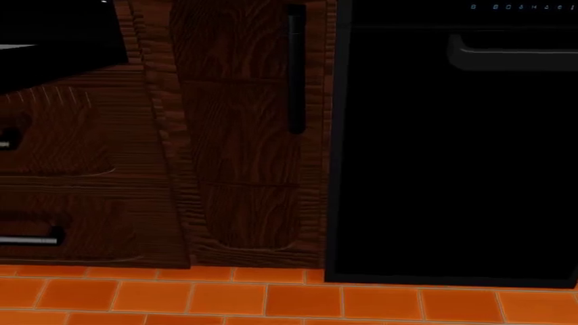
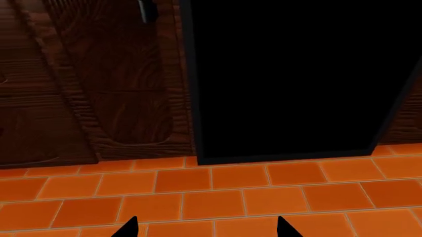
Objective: Close the oven door
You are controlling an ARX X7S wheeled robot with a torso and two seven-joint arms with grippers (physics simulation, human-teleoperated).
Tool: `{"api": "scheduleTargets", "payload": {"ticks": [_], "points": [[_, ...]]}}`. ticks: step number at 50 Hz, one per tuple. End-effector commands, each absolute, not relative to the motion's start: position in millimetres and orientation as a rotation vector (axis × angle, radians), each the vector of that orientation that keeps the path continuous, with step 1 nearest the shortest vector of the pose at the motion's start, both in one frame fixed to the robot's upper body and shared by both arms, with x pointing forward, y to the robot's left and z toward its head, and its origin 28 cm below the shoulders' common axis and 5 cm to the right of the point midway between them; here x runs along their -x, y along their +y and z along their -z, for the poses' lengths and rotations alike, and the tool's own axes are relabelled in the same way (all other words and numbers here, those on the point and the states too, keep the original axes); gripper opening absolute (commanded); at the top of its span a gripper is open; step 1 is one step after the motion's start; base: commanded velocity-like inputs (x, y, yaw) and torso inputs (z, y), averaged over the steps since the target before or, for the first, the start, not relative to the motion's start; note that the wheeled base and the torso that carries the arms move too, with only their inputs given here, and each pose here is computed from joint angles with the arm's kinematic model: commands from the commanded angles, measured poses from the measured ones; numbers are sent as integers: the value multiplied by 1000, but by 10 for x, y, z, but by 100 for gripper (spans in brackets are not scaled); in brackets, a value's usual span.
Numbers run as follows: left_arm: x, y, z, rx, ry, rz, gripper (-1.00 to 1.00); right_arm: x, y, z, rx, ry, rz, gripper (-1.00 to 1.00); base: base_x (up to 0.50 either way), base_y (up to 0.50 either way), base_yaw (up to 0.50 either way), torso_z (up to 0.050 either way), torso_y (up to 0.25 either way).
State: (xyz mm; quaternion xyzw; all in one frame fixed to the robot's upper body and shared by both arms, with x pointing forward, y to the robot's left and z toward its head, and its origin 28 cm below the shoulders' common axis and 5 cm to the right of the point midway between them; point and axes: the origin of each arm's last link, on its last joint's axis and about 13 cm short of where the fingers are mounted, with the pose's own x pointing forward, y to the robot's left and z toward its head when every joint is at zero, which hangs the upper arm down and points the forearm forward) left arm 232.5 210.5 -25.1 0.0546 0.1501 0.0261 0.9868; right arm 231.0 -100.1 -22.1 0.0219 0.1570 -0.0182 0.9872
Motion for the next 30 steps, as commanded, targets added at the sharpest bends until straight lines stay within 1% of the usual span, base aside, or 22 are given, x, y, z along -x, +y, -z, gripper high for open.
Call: {"api": "scheduleTargets", "payload": {"ticks": [1, 7, 8, 9, 10, 11, 13, 14, 16, 25, 30], "points": [[-2324, 2108, 254, -107, 297, -55, 100, -2310, -999, 218, -45, 310, 41, 100, 0, 238, 0, 0, 0], [-2324, 2105, 251, -110, 294, -53, 100, -2309, -1000, 219, -45, 309, 43, 100, 0, 236, 0, 0, 0], [-2316, 2105, 396, -110, 294, -51, 100, -2308, -1000, 219, -45, 310, 44, 100, 0, 234, 0, 0, 0], [-2321, 2105, 407, -110, 293, -51, 100, -2308, -1000, 219, -44, 310, 43, 100, 0, 238, 0, 0, 0], [-2325, 2104, 265, -109, 293, -50, 100, -2306, -999, 219, -43, 308, 42, 100, 0, 238, 0, 0, 0], [-2318, 2103, 249, -110, 292, -49, 100, -2306, -999, 219, -43, 309, 42, 100, 0, 234, 0, 0, 0], [-2319, 2102, 251, -110, 292, -47, 100, -2302, -998, 219, -41, 308, 39, 100, 0, 236, 0, 0, 0], [-2315, 2103, 343, -110, 292, -48, 100, -2301, -999, 218, -41, 308, 38, 100, 0, 234, 0, 0, 0], [-2317, 2103, 246, -111, 293, -47, 100, -2300, -998, 216, -41, 307, 37, 100, 0, 236, 0, 0, 0], [-2320, 2103, 253, -109, 295, -45, 100, -2298, -995, 210, -48, 308, 31, 100, 3, 234, 0, 0, 0], [-2322, 2103, 249, -106, 299, -46, 100, -2294, -991, 209, -49, 304, 21, 100, 111, 235, 0, 0, 0]]}}
